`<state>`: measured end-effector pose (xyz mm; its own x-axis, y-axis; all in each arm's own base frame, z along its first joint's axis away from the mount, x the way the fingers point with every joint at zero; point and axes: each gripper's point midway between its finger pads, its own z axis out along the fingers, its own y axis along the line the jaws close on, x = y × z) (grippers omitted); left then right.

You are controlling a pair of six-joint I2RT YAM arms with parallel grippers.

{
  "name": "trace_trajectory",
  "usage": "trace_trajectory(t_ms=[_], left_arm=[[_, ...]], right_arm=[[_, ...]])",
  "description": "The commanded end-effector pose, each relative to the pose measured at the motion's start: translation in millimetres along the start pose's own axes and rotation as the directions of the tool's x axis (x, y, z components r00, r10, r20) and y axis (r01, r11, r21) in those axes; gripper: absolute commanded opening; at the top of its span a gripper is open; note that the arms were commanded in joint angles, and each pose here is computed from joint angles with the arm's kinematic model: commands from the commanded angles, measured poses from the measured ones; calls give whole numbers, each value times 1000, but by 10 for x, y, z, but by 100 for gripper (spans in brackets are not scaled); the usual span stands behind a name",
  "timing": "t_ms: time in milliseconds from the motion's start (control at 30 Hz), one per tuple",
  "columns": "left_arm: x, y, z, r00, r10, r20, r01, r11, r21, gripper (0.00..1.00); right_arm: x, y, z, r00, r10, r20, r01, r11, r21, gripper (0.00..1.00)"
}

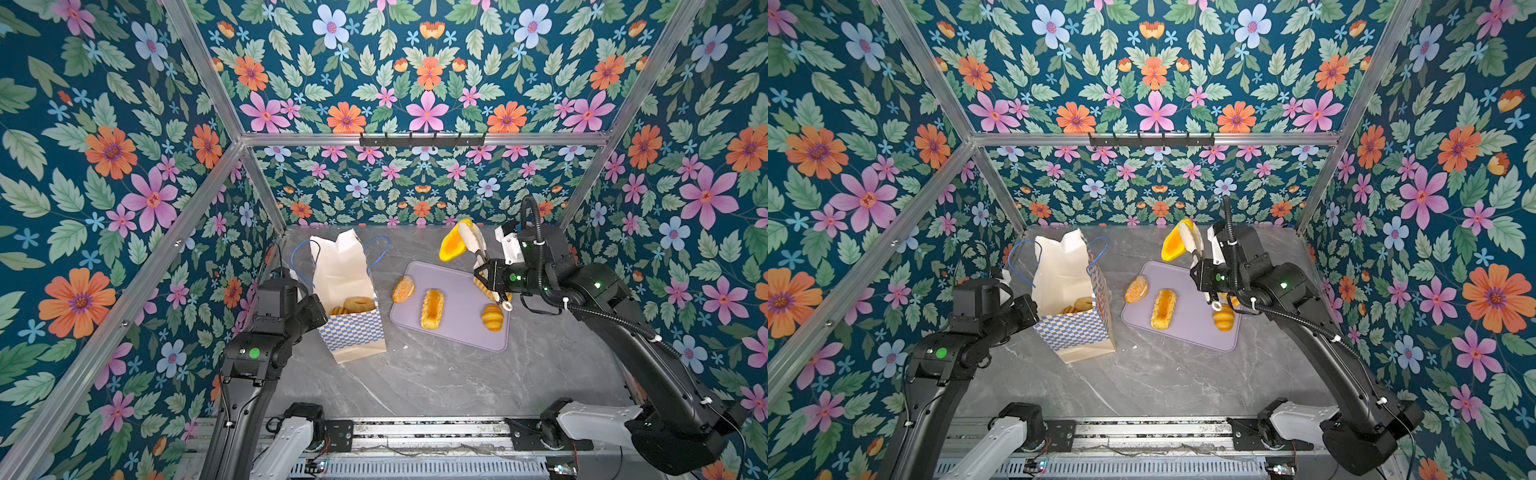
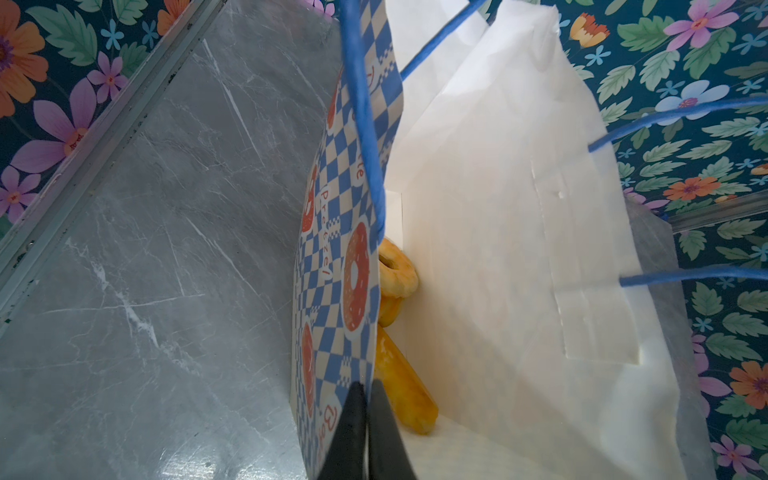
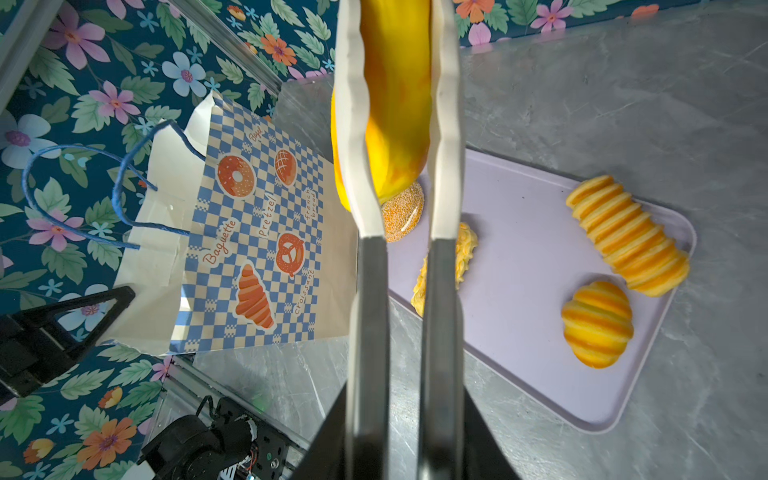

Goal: Place the fake bread into the paper bag
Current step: 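Lift the yellow oval bun with the right gripper's tongs off the tray, then carry the yellow bun in the tongs over the open paper bag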

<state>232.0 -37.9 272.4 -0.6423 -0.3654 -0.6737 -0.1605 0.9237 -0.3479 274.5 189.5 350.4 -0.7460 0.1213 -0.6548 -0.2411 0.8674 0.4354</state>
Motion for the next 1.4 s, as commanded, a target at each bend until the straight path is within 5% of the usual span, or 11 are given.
trace_trajectory(t_ms=[0, 700, 1367], left_arm=[[-51, -28, -13, 1000, -1, 20, 1, 1000, 12, 8], [-64, -36, -32, 1000, -1, 22, 1, 1000, 13, 8], [-60, -33, -40, 1000, -2, 25, 2, 1000, 15, 8]], right_arm=[[-139, 37, -121, 998, 3, 69, -2, 1000, -9, 32], [-428, 430, -499, 986, 15, 164, 14, 984, -179, 32], [-660, 1008, -659, 983, 59, 174, 26, 893, -449, 32]])
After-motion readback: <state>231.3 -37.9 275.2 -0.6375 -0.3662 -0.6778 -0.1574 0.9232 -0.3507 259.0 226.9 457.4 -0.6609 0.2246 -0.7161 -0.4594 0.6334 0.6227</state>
